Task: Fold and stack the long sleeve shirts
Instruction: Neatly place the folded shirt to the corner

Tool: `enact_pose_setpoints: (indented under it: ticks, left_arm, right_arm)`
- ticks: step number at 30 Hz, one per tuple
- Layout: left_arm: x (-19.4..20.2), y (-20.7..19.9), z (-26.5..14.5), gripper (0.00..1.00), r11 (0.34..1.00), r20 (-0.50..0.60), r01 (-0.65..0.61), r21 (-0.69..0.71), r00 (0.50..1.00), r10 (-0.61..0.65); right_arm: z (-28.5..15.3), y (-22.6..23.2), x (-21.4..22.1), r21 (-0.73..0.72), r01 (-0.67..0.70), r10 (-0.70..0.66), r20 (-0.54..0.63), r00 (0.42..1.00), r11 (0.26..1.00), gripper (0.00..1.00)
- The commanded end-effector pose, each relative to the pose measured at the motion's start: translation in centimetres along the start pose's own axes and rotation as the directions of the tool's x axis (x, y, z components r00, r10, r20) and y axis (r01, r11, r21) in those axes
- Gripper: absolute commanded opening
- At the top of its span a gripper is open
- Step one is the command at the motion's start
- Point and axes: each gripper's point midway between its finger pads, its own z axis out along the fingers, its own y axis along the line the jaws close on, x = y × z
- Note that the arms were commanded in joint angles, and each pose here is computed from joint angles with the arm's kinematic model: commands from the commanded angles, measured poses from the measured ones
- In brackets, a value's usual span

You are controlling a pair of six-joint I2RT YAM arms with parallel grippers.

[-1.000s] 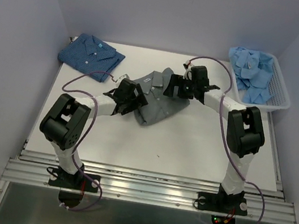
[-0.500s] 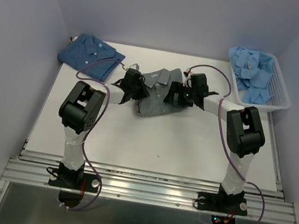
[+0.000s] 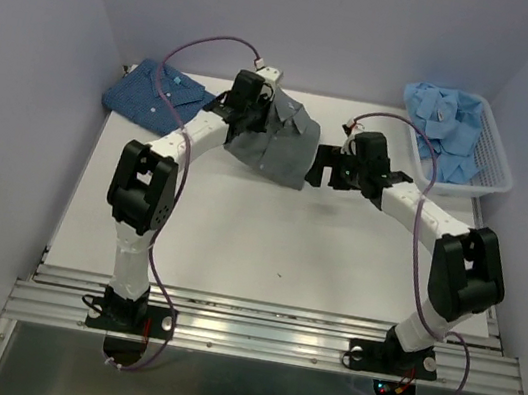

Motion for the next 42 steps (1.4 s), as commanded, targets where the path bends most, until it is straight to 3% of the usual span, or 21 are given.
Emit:
enact_pose_setpoints:
  ticks: [1,2,7,11,19,26,37,42]
  left_arm:
    - [-4.1,5.1,-2.5,0.00,0.926,-0.042,-0.341,-0.162,0.940,0.339]
    - [-5.9,5.5,-2.9,0.00,0.908,-0.022,-0.384,-0.167,0.922,0.386]
    - [-6.6,9.8,-3.5,0.00,0.887,-0.133,-0.435,-0.157,0.899,0.417]
    - [-7.2,14.1,-4.8,0.00,0.858,-0.198,-0.461,-0.225,0.884,0.423]
    - [-9.0,22.6,-10.3,0.00,0.851,-0.198,-0.410,-0.328,0.911,0.362]
    - [-11.1,24.9,-13.8,0.00,0.822,-0.161,-0.429,-0.375,0.903,0.397]
    - [-15.5,23.2,-16.1,0.00,0.825,-0.054,-0.435,-0.361,0.893,0.447]
    - [-14.0,23.4,-15.4,0.00,0.822,-0.096,-0.455,-0.342,0.887,0.451]
  right_arm:
    - [-2.7,-1.4,-1.4,0.113,0.058,-0.068,0.082,0.994,0.992,1.00]
    - [-3.1,-1.9,-1.5,0.144,0.058,-0.072,0.090,0.993,0.988,1.00]
    - [-4.9,-2.5,-2.2,0.200,0.079,-0.107,0.134,0.985,0.977,1.00]
    - [-5.5,-3.1,-2.6,0.240,0.064,-0.104,0.156,0.982,0.969,1.00]
    - [-4.9,-4.0,-1.3,0.271,-0.037,-0.008,0.163,0.987,0.962,1.00]
    - [-4.4,-4.5,-0.3,0.273,-0.055,0.008,0.171,0.985,0.960,1.00]
    - [-3.7,-4.7,-0.4,0.266,-0.025,-0.026,0.186,0.982,0.964,1.00]
    - [-3.7,-4.7,-1.0,0.273,-0.018,-0.037,0.195,0.980,0.962,1.00]
